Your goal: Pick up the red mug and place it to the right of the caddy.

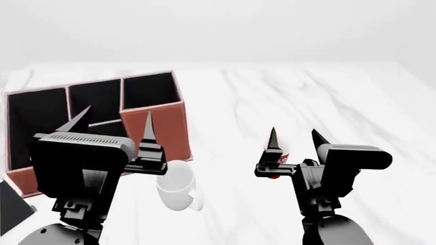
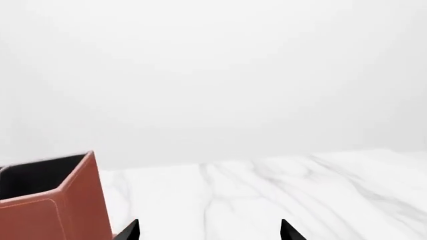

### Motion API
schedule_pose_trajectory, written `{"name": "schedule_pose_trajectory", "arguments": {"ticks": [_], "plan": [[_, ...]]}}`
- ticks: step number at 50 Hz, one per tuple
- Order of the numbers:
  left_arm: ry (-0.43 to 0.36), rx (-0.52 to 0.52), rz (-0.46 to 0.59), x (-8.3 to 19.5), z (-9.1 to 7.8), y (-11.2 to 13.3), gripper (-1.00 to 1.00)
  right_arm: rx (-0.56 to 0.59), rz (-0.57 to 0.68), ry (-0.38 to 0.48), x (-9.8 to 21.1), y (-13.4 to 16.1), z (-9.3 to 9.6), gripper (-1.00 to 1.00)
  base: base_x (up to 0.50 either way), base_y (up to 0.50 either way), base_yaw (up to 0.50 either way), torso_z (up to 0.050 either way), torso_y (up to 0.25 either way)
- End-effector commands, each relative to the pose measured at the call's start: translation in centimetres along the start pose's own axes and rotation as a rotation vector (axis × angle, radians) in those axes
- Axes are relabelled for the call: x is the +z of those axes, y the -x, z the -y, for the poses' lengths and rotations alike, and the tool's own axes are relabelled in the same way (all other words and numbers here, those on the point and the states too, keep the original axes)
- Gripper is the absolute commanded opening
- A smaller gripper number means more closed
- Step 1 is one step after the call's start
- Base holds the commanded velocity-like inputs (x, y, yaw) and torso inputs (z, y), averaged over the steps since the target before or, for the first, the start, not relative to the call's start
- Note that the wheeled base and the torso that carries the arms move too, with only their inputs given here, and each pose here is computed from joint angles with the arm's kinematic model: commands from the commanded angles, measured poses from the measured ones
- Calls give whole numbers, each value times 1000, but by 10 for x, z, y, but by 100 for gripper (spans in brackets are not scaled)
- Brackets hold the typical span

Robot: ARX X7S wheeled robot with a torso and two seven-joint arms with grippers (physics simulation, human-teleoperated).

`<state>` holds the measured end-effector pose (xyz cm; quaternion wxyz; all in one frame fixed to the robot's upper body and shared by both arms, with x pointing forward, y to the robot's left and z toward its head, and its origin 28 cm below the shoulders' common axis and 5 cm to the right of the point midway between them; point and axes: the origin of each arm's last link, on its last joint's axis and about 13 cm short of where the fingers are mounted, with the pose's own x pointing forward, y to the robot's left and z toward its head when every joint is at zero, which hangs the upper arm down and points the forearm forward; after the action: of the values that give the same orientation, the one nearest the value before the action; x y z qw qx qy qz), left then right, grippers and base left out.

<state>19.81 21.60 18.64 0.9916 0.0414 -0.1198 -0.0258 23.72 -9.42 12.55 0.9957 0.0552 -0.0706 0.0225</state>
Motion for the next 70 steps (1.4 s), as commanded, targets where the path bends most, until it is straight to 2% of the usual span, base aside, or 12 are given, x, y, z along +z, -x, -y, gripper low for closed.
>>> {"name": "schedule_pose_trajectory", "arguments": {"ticks": [1,22,34,35,37,39,41,43,44,50,58,70], "plan": [[-2,4,2,0,-1,0,100,6,1,1,0,1,0,100,500,0,0,0,0],[-3,5,3,0,-2,1,100,-12,-13,-4,-2,0,0,100,498,0,0,0,1],[-3,11,7,1,-3,1,100,-12,7,0,1,2,0,100,0,0,0,0,2],[-4,11,6,1,-3,1,100,-70,1,38,1,1,2,100,0,0,0,0,0],[-4,12,8,1,-3,2,100,-83,-23,6,5,1,4,100,0,0,0,0,0],[-1,14,11,2,-4,3,100,-134,-2,94,8,7,8,100,0,0,0,0,0],[0,15,11,2,-4,3,100,-66,-41,91,9,14,10,100,0,0,0,0,0],[3,14,10,2,-4,2,100,-75,-14,150,7,22,12,100,0,0,0,0,0],[4,14,9,2,-4,2,100,-70,-50,107,8,26,14,100,0,0,0,0,0],[9,18,3,1,-6,0,100,-52,-163,176,1,52,25,100,0,0,0,0,0],[9,19,-4,-1,-6,-1,100,-54,-290,196,-12,68,37,100,0,0,0,0,0],[11,22,-11,-2,-7,-3,100,-36,-362,209,-26,75,39,100,0,0,0,0,0]]}}
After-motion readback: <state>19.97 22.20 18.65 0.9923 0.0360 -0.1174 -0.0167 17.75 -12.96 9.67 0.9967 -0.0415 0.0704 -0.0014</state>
